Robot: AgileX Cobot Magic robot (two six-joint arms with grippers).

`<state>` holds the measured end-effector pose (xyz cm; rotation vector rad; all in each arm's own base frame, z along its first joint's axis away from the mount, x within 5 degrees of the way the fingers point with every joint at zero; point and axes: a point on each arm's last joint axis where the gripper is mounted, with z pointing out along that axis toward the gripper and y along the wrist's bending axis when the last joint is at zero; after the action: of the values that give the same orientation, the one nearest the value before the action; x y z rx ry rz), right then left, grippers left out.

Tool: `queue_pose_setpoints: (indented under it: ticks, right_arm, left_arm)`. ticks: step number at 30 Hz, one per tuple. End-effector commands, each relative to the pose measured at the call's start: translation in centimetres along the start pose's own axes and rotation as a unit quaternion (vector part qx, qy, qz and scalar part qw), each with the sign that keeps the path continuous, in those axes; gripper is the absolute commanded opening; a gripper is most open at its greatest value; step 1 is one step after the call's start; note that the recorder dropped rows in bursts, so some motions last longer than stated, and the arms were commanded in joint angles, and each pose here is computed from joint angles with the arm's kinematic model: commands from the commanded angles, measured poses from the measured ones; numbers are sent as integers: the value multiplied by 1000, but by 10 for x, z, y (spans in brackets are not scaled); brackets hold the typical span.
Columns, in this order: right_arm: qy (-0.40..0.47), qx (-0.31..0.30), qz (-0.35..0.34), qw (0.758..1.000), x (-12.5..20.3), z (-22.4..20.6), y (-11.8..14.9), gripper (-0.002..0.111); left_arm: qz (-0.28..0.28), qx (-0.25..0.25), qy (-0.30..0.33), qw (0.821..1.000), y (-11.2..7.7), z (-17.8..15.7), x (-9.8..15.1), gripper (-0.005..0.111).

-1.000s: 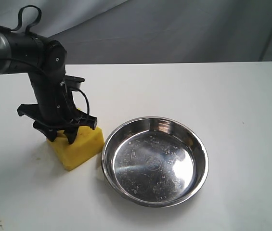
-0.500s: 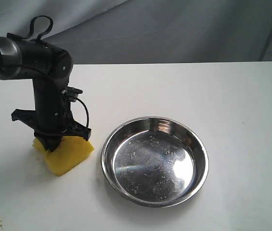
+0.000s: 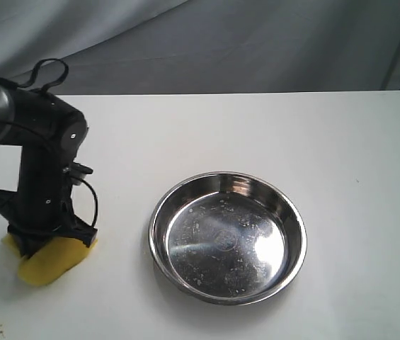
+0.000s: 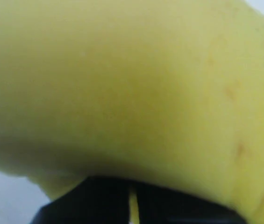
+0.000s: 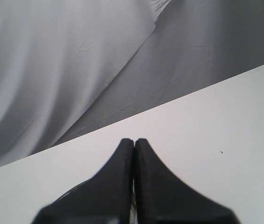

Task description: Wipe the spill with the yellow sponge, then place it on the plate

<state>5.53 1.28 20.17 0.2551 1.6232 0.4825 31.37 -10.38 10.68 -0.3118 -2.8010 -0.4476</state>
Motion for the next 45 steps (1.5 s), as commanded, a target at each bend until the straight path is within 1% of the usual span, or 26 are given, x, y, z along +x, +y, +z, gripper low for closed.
queue_pose_setpoints:
  ticks: [1, 5, 8, 10, 14, 16, 17, 19, 22, 25, 28, 32, 35, 37, 39, 41, 42, 43, 45]
  right_arm:
    - [-1, -1, 0, 1000, 1, 0, 0, 0]
    - [-1, -1, 0, 1000, 1, 0, 0, 0]
    - [-1, -1, 0, 1000, 1, 0, 0, 0]
    - [-1, -1, 0, 1000, 1, 0, 0, 0]
    - [-1, -1, 0, 1000, 1, 0, 0, 0]
    - [-1, -1, 0, 1000, 1, 0, 0, 0]
    - [-1, -1, 0, 1000, 1, 0, 0, 0]
    - [-1, -1, 0, 1000, 1, 0, 0, 0]
    - [-1, -1, 0, 1000, 1, 0, 0, 0]
    - [-1, -1, 0, 1000, 1, 0, 0, 0]
    - [-1, -1, 0, 1000, 1, 0, 0, 0]
    - [-1, 0, -1, 1000, 1, 0, 0, 0]
    - [-1, 0, -1, 1000, 1, 0, 0, 0]
    - [-1, 0, -1, 1000, 1, 0, 0, 0]
    - [-1, 0, -1, 1000, 1, 0, 0, 0]
    - [-1, 0, -1, 1000, 1, 0, 0, 0]
    - [-1, 0, -1, 1000, 1, 0, 0, 0]
    - [-1, 0, -1, 1000, 1, 0, 0, 0]
    - [-1, 0, -1, 1000, 1, 0, 0, 0]
  left_arm:
    - [-39, 56, 54, 996, 16, 31, 26, 0]
    - [-38, 75, 59, 995, 35, 36, 50, 0]
    - [-32, 73, 74, 994, 46, 43, 67, 0]
    - [-43, 78, 87, 992, 52, 50, 77, 0]
    - [-59, 90, 73, 991, 55, 58, 86, 0]
    - [-67, 103, 55, 991, 52, 59, 83, 0]
    - [-79, 117, 45, 989, 50, 58, 81, 0]
    - [-101, 150, 18, 983, 45, 55, 72, 0]
    - [-112, 199, -18, 973, 39, 45, 58, 0]
    - [-125, 241, -39, 962, 35, 33, 42, 0]
    - [-130, 267, -51, 954, 32, 28, 27, 0]
    - [-114, 261, -74, 956, 21, 23, 7, 0]
    - [-106, 256, -105, 955, 10, 21, -14, 0]
    - [-105, 256, -115, 954, 8, 19, -27, 0]
    - [-105, 255, -121, 953, 9, 18, -41, 0]
    - [-119, 251, -126, 952, 14, 16, -56, 0]
    - [-123, 246, -129, 953, 18, 15, -63, 0]
    - [-127, 236, -139, 953, 23, 15, -77, 0]
    - [-132, 225, -145, 954, 30, 15, -90, 0]
